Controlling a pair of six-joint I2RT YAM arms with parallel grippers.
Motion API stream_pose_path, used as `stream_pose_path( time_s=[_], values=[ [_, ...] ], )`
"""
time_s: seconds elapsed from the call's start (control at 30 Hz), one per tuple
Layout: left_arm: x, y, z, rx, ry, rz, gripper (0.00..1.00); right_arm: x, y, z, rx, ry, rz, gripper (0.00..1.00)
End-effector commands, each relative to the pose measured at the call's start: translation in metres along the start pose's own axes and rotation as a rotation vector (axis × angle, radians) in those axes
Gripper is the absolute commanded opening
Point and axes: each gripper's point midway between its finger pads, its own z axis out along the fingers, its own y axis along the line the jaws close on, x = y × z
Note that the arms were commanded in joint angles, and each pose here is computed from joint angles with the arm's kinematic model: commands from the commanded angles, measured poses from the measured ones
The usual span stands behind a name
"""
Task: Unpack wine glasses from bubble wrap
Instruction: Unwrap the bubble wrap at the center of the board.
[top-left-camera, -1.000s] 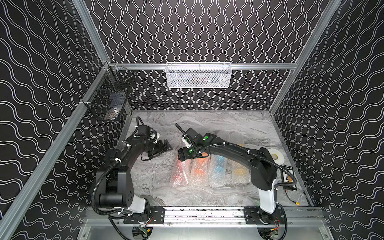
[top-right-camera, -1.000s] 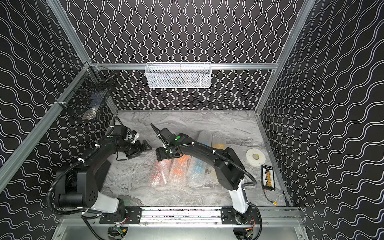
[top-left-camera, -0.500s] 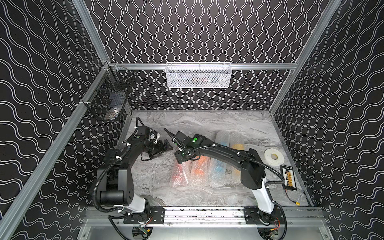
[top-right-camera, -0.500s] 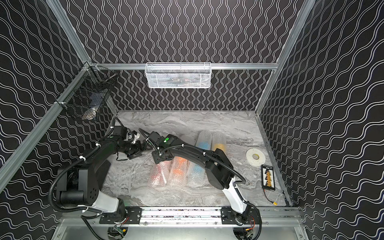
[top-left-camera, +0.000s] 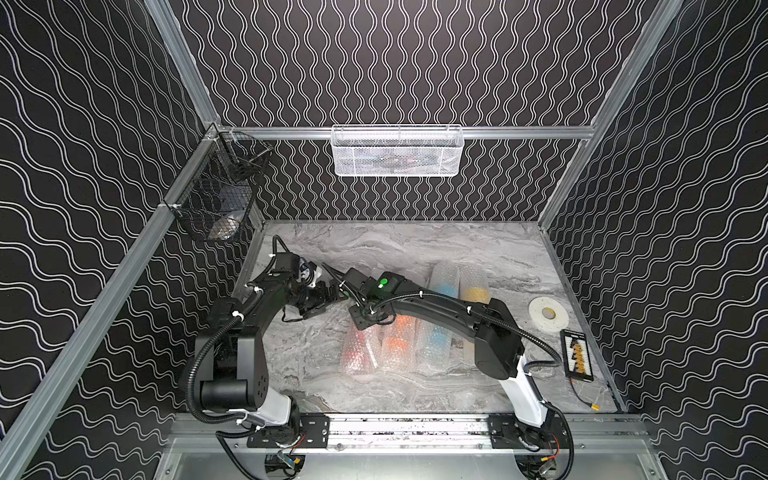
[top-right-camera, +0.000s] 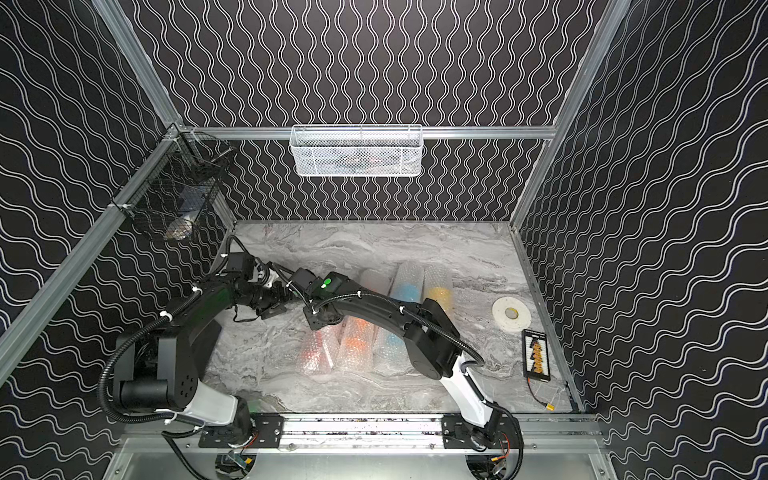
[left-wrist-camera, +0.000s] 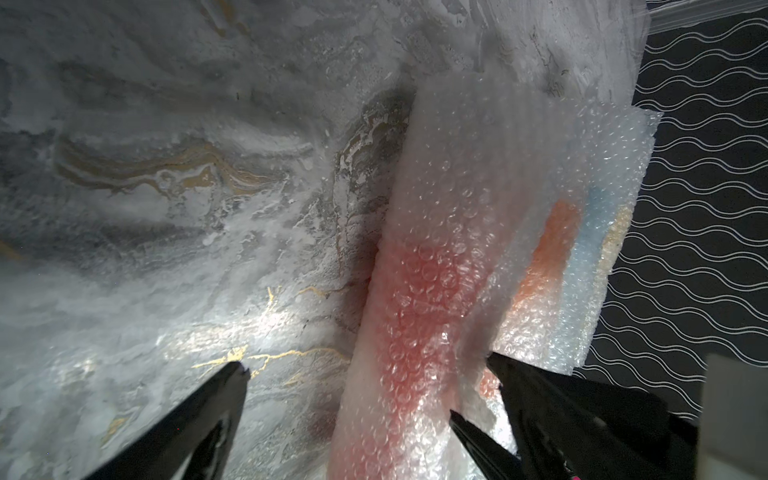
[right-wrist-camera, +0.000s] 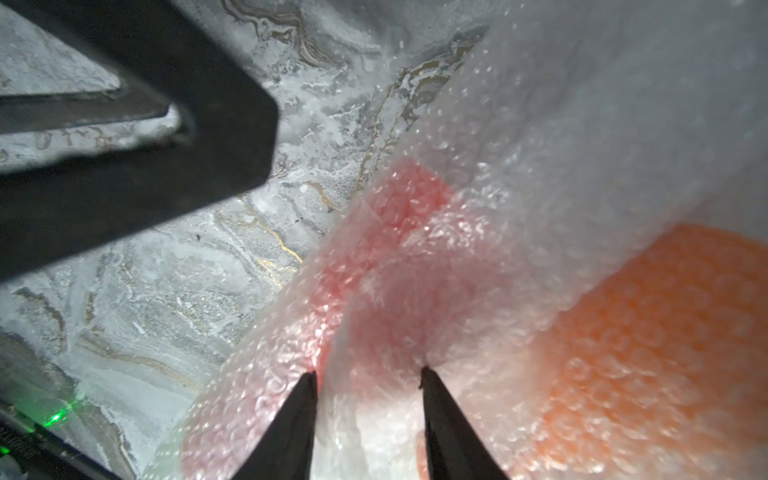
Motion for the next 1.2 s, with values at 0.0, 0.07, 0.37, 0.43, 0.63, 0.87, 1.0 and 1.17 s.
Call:
stream_pose_path(
  time_s=[0.0, 0.07, 0.37, 0.43, 0.63, 0.87, 1.0, 1.17],
  values=[
    [-0.001, -0.004, 0.000, 0.028, -0.002, 0.005, 0.99, 0.003, -0.005, -0.003, 0.026, 0.003, 0.012, 0.34],
    [0.000, -0.005, 0.001, 0.036, 0.002, 0.003, 0.98, 0.004, -0.006, -0.003, 0.020, 0.001, 0.015, 0.28],
    [0.002, -0.004, 0.003, 0.044, 0.010, -0.003, 0.96, -0.004, -0.001, -0.011, -0.045, -0.027, 0.045, 0.11],
    [0.002, -0.004, 0.004, 0.047, 0.011, -0.005, 0.95, -0.005, -0.006, -0.014, -0.059, -0.032, 0.058, 0.09],
    [0.001, -0.007, 0.006, 0.071, 0.017, -0.007, 0.93, -0.016, -0.021, -0.023, -0.132, -0.078, 0.111, 0.07],
    [0.001, -0.016, 0.008, 0.134, 0.021, -0.006, 0.90, -0.041, -0.029, -0.022, -0.203, -0.131, 0.123, 0.07],
    [0.003, -0.021, 0.012, 0.186, 0.042, -0.018, 0.86, -0.055, -0.021, -0.018, -0.255, -0.148, 0.099, 0.07],
    [0.001, -0.025, 0.011, 0.206, 0.033, -0.008, 0.82, -0.062, -0.018, -0.008, -0.314, -0.156, 0.113, 0.07]
  ],
)
